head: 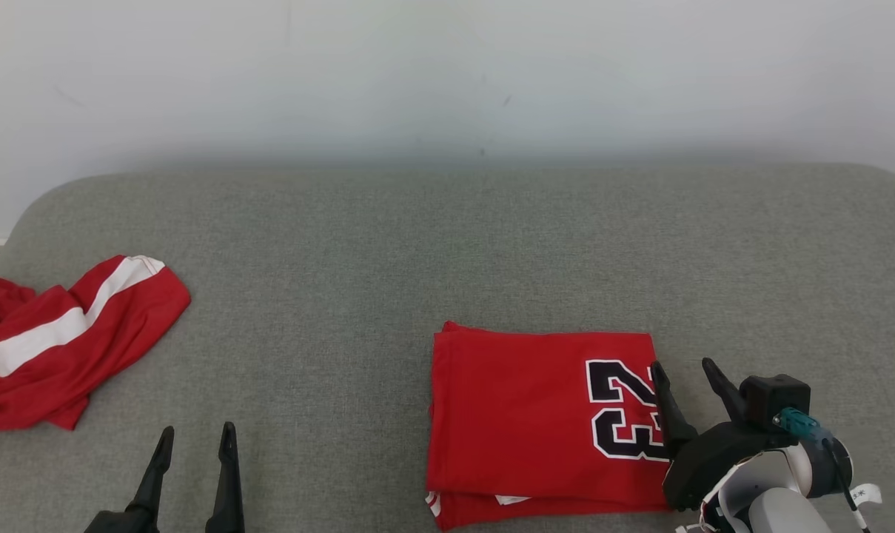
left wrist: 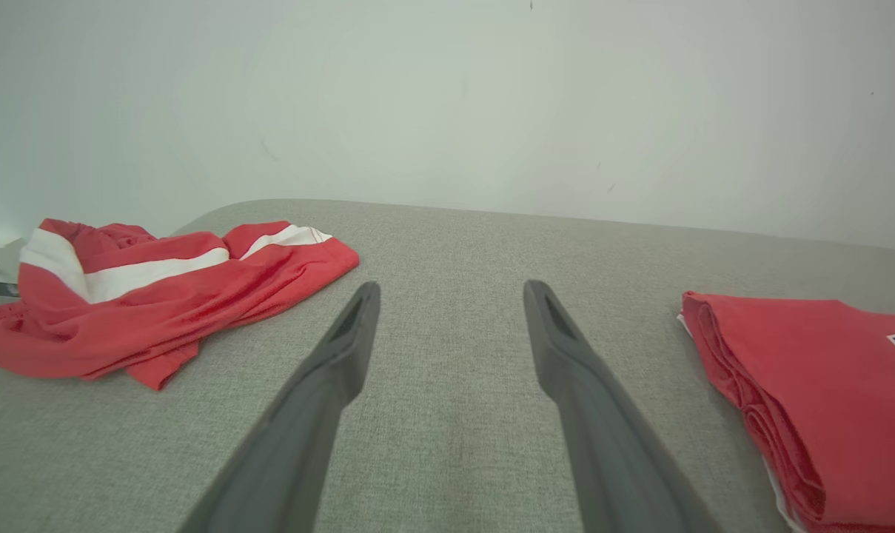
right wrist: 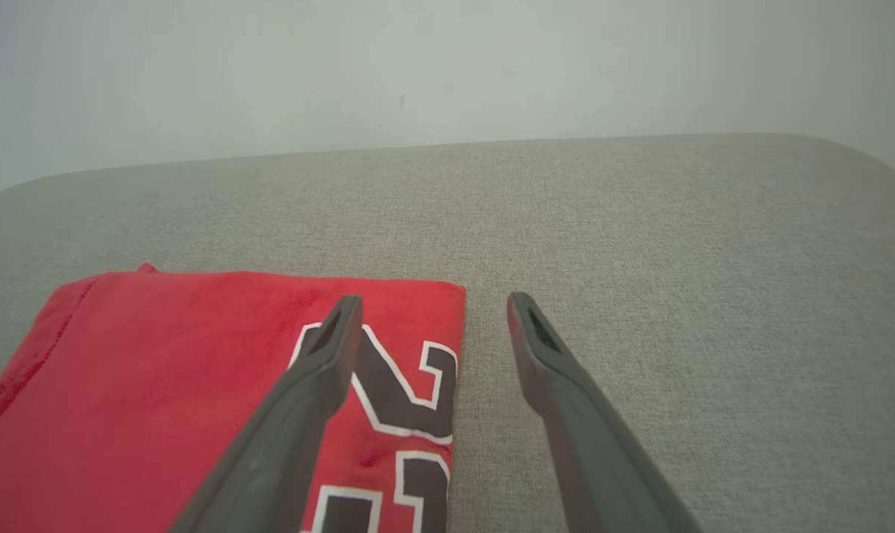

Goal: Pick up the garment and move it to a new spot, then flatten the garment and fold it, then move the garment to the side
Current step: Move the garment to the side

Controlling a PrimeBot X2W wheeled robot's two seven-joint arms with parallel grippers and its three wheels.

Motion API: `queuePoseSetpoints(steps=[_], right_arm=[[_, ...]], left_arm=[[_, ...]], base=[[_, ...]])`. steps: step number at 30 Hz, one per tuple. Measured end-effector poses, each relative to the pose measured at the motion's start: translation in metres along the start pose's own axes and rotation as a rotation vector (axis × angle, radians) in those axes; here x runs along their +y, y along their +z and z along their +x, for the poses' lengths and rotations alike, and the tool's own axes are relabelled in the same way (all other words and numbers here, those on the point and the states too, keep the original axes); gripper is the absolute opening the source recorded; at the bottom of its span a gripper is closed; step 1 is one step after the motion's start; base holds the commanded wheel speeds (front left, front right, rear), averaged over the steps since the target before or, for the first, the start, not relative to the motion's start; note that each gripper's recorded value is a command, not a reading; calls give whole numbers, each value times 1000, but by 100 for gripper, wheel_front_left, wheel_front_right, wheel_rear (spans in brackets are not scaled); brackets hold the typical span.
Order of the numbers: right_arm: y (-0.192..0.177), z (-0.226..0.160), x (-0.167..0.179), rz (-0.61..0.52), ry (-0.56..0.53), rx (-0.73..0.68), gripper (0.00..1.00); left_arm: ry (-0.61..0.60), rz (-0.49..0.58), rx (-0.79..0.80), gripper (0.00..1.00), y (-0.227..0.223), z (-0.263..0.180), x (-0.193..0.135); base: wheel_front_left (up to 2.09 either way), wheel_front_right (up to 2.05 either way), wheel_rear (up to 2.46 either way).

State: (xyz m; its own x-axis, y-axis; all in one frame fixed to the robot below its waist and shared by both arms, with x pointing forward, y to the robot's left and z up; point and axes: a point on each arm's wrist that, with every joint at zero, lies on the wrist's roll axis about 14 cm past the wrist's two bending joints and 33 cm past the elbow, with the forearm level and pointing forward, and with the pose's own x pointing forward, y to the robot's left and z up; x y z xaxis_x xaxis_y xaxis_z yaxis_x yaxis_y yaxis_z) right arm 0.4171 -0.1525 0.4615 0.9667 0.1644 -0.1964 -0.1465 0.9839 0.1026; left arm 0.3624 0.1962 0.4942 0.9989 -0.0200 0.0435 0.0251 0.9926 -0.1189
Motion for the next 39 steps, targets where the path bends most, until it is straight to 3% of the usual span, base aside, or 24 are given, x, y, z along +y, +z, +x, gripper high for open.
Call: queuePoseSetpoints(steps=[18,19,20,21,28,39], right_arm=[[-80,14,14,64,17,240,100],[-82,14,14,71,16,249,71],[-84,14,14,81,14,256,24],[-84,15,15,84,16,257,0],[-78,27,24,90,38,243,0],[-11,92,-3,-14,47,118,0]], left_arm=[[33,0,24,100,-8,3,10],[34,1,27,100,-9,3,10],[35,1,30,100,-10,3,10],[36,1,32,100,-11,3,11],[36,0,35,100,-12,8,10],[12,-3,30,100,-16,35,4]], base=[[0,0,0],[0,0,0],[0,0,0],[0,0,0],[0,0,0],[0,0,0]])
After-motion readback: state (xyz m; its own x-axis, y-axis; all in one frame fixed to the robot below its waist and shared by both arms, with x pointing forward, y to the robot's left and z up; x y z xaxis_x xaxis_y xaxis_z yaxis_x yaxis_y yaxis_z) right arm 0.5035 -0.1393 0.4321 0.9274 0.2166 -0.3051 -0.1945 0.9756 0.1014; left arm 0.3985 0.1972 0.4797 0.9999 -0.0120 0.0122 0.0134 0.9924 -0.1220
